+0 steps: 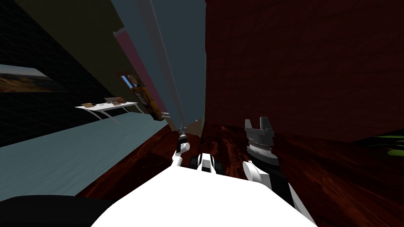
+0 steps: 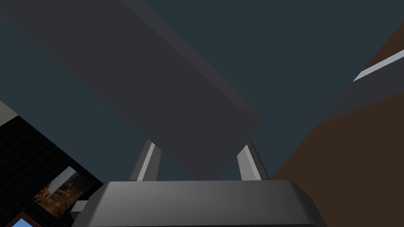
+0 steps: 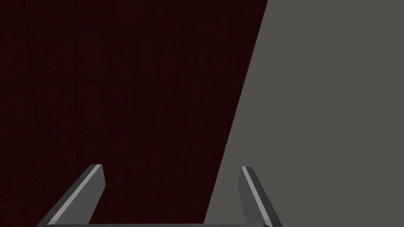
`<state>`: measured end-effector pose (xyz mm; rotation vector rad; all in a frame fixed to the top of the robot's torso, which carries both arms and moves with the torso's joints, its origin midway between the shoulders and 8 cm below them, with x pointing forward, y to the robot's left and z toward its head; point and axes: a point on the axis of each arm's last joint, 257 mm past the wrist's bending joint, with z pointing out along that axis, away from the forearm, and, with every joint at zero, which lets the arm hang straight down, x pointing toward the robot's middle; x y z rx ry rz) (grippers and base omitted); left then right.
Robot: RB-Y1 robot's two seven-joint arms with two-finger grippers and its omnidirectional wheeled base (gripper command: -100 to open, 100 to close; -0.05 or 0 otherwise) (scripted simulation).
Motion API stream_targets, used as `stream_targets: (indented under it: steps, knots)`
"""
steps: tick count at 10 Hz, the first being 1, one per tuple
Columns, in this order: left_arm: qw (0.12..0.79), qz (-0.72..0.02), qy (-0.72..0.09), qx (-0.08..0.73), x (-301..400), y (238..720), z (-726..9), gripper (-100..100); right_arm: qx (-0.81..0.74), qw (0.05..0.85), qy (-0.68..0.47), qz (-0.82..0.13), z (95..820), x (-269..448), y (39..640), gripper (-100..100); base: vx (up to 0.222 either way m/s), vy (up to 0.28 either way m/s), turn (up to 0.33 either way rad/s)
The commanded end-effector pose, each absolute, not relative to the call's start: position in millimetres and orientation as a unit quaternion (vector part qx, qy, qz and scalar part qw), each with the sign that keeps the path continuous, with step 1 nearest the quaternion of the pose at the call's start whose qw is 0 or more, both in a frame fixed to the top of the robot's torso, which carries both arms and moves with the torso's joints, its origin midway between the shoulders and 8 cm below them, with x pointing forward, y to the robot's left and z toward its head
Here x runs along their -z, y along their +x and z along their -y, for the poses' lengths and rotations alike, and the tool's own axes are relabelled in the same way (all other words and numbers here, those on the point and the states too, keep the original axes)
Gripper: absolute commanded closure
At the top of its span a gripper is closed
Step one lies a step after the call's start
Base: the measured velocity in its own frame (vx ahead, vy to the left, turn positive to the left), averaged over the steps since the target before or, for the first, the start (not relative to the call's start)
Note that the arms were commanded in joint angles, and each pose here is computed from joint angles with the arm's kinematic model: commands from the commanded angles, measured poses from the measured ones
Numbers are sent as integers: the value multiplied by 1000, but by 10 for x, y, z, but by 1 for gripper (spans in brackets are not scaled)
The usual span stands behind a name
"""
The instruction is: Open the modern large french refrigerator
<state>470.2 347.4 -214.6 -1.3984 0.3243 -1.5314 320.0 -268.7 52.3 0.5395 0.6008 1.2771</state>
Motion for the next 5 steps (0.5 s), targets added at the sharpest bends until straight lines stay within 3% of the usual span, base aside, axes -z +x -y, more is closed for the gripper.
stream_targets:
  steps: [1, 2, 3, 5]
  knots:
    - [514, -118, -569, 631, 2017, 4649, -3624, 100, -580, 728, 245, -273, 2687, -523, 3200, 0, -22, -209, 70]
    - [522, -111, -569, 626, 1998, 4596, -3726, 100, -579, 728, 245, -273, 2687, -523, 3200, 0, 6, -285, 109]
    - [511, -120, -579, 624, 2022, 4675, -3693, -100, -579, 728, 245, -273, 2687, -523, 3200, 0, 5, -155, 118]
    - [509, -121, -579, 625, 1974, 4710, -3693, -100, -579, 728, 245, -273, 2687, -523, 3200, 0, -26, 22, 2]
